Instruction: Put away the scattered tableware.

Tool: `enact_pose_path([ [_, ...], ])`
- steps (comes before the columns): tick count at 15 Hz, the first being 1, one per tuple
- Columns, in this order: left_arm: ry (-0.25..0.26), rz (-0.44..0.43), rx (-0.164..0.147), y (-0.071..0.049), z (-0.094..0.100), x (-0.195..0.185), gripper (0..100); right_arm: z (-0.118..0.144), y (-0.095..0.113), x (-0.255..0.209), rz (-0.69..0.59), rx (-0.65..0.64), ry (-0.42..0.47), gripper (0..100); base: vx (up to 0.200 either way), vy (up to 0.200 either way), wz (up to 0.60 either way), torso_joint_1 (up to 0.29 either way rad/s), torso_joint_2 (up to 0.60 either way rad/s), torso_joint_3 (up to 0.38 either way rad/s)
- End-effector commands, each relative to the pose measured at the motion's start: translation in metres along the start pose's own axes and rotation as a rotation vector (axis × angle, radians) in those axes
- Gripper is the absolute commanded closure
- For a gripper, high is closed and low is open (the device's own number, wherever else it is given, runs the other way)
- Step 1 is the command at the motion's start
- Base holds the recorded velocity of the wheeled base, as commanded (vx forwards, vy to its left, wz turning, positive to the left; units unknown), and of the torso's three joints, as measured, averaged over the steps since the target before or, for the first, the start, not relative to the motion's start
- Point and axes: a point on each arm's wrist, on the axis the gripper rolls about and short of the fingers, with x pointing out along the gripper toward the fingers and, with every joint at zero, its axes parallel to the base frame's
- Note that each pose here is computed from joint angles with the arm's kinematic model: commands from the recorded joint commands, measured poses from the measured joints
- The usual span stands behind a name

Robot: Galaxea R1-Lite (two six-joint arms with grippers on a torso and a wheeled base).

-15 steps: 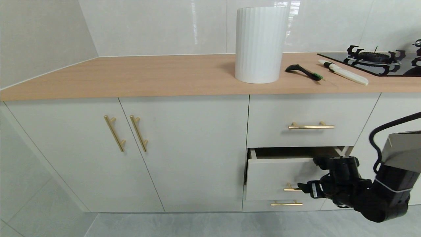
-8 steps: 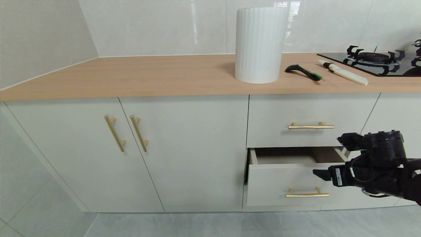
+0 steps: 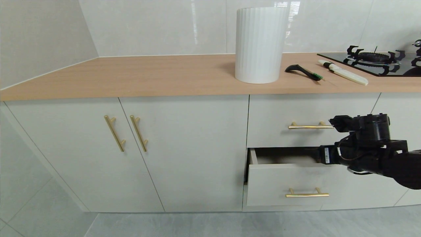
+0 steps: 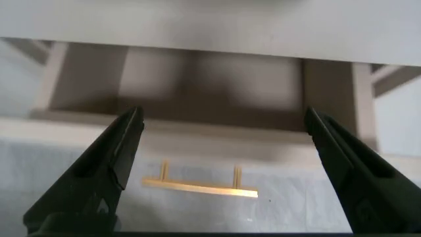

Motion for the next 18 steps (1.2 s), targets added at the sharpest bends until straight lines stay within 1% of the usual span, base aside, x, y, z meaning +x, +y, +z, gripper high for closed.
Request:
enact_pose_path([
  [1, 0.001, 0.000, -0.001, 0.000, 0.000, 0.000, 0, -0.023, 0.007, 0.044, 0.004, -0.011, 0.049, 0, 0.000, 0.000, 0.00, 0.000, 0.00, 0.000],
  [3, 0.001, 0.000, -0.001, 0.000, 0.000, 0.000, 0, -0.029, 0.013, 0.056, -0.005, -0.018, 0.042, 0, 0.000, 0.000, 0.00, 0.000, 0.00, 0.000],
  [9, 0.001, 0.000, -0.001, 0.000, 0.000, 0.000, 0, -0.036, 0.018, 0.050, 0.002, -0.034, 0.069, 0, 0.000, 0.000, 0.00, 0.000, 0.00, 0.000],
  [12, 0.001, 0.000, -0.001, 0.000, 0.000, 0.000, 0, -0.034, 0.017, 0.034, 0.001, -0.050, 0.142, 0, 0.000, 0.000, 0.00, 0.000, 0.00, 0.000],
  [14, 0.001, 0.000, -0.001, 0.000, 0.000, 0.000, 0, -0.031, 0.016, 0.025, -0.001, -0.052, 0.162, 0, 0.000, 0.000, 0.00, 0.000, 0.00, 0.000],
  [16, 0.001, 0.000, -0.001, 0.000, 0.000, 0.000, 0, -0.031, 0.015, 0.017, -0.003, -0.056, 0.203, 0, 0.000, 0.000, 0.00, 0.000, 0.00, 0.000],
  [18, 0.001, 0.000, -0.001, 0.000, 0.000, 0.000, 0, -0.035, 0.014, 0.008, -0.007, -0.063, 0.269, 0, 0.000, 0.000, 0.00, 0.000, 0.00, 0.000],
])
